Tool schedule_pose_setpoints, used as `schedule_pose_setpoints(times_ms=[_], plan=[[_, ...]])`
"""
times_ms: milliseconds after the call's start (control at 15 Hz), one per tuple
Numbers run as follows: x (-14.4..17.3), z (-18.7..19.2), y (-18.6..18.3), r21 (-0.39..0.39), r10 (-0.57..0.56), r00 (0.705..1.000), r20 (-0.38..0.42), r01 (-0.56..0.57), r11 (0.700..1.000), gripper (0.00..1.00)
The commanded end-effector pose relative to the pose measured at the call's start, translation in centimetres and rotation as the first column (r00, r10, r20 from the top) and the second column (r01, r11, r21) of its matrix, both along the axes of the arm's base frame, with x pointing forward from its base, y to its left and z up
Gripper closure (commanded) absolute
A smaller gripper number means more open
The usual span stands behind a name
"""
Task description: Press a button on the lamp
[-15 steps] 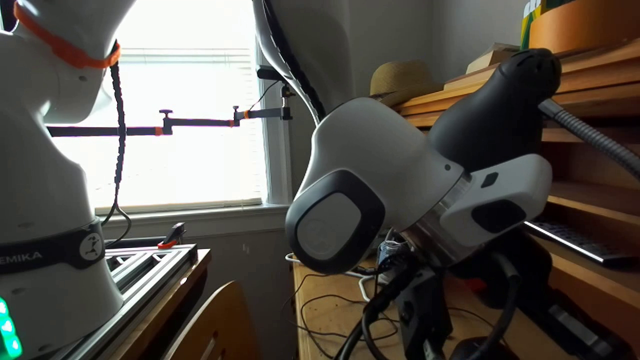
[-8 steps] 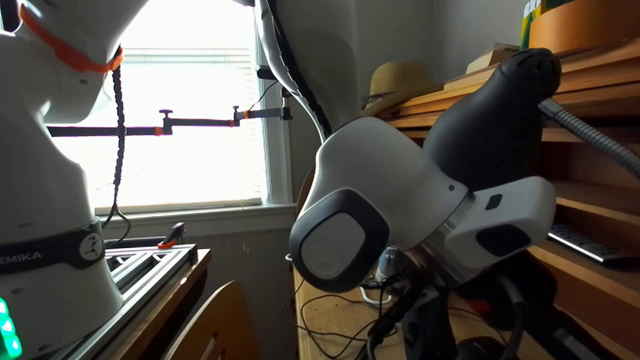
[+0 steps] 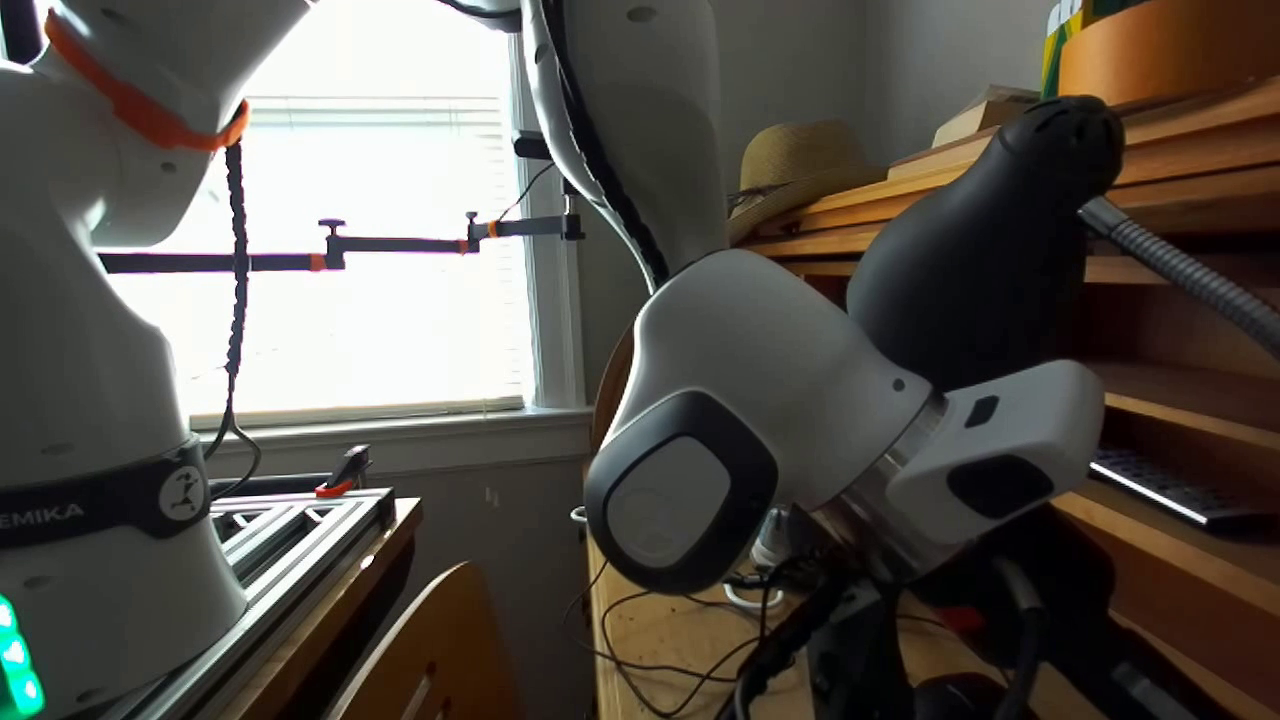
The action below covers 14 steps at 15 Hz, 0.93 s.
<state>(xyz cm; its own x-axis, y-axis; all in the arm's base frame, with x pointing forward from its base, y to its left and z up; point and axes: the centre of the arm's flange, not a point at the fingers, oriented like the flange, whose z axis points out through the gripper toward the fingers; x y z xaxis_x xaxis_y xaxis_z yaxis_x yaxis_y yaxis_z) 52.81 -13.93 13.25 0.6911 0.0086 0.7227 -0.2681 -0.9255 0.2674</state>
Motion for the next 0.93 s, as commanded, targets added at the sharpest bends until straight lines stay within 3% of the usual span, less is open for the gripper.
schedule_pose_setpoints(times_ms=[0,533,867], plan=[[-0.2,-1.4,0.1,-0.036,-0.027,1.0,-0.008,0.026,0.999,1.0],[-0.3,-2.3,-0.4,-0.045,-0.054,0.998,-0.034,0.053,0.998,1.0],[-0.9,-0.2,0.8,-0.028,-0.026,1.0,0.017,0.026,0.999,1.0]])
